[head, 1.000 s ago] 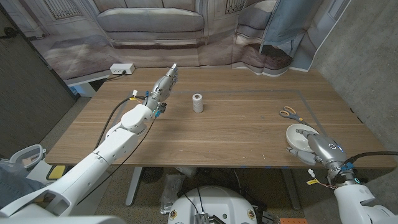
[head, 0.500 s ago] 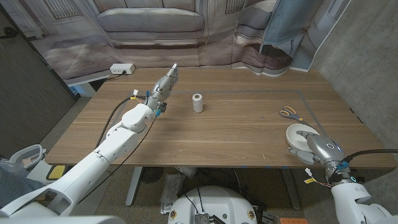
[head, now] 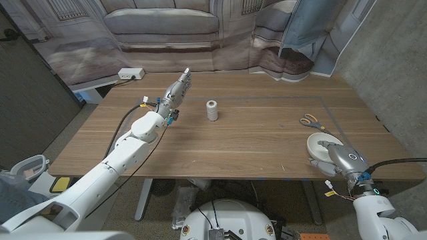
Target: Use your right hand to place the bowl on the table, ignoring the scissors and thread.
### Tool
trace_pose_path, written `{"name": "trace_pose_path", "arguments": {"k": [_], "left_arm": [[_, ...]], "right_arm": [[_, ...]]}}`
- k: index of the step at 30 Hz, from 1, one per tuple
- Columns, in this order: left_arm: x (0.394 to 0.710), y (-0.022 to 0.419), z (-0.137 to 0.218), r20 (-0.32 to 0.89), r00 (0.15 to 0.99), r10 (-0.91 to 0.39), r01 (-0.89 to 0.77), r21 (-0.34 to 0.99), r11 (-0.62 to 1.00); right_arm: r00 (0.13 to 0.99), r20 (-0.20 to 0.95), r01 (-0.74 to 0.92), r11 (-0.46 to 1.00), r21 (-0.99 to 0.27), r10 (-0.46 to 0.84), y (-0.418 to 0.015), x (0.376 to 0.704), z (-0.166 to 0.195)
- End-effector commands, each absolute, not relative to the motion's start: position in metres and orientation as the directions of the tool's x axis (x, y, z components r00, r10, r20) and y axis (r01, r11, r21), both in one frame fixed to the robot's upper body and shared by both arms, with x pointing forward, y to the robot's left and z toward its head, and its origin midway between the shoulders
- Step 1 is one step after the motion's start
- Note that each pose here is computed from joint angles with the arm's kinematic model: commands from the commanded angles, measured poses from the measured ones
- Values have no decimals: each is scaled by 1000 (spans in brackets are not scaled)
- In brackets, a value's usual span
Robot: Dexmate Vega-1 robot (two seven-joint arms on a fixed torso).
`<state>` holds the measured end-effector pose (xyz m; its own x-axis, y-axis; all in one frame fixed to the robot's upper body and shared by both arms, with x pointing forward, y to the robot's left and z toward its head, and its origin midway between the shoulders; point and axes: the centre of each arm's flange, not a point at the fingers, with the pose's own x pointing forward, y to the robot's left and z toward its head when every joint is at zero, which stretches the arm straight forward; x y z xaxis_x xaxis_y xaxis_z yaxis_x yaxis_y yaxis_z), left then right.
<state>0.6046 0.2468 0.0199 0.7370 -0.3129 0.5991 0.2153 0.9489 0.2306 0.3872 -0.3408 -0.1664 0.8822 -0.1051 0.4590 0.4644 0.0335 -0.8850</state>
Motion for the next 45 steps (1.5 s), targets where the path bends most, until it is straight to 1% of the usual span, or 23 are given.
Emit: {"name": "trace_pose_path", "arguments": {"k": [1,15,32,45], "left_arm": [[602,249,18,604,736,-304,211,223,952],[599,248,18,606,735,-305,210,225,952],[593,245,18,600,739,-308,205,235,950],[593,244,16,598,740,-308,207,233,950]], "right_arm": [[879,465,469,16,-883,-106,-340,391,-170],[872,475,477,-9,-879,-119,-344,396,-177],[870,470,474,-10,-881,-147,-358,400,-188],[858,498,501,-13,-866,-126,-360,403,-190]]}}
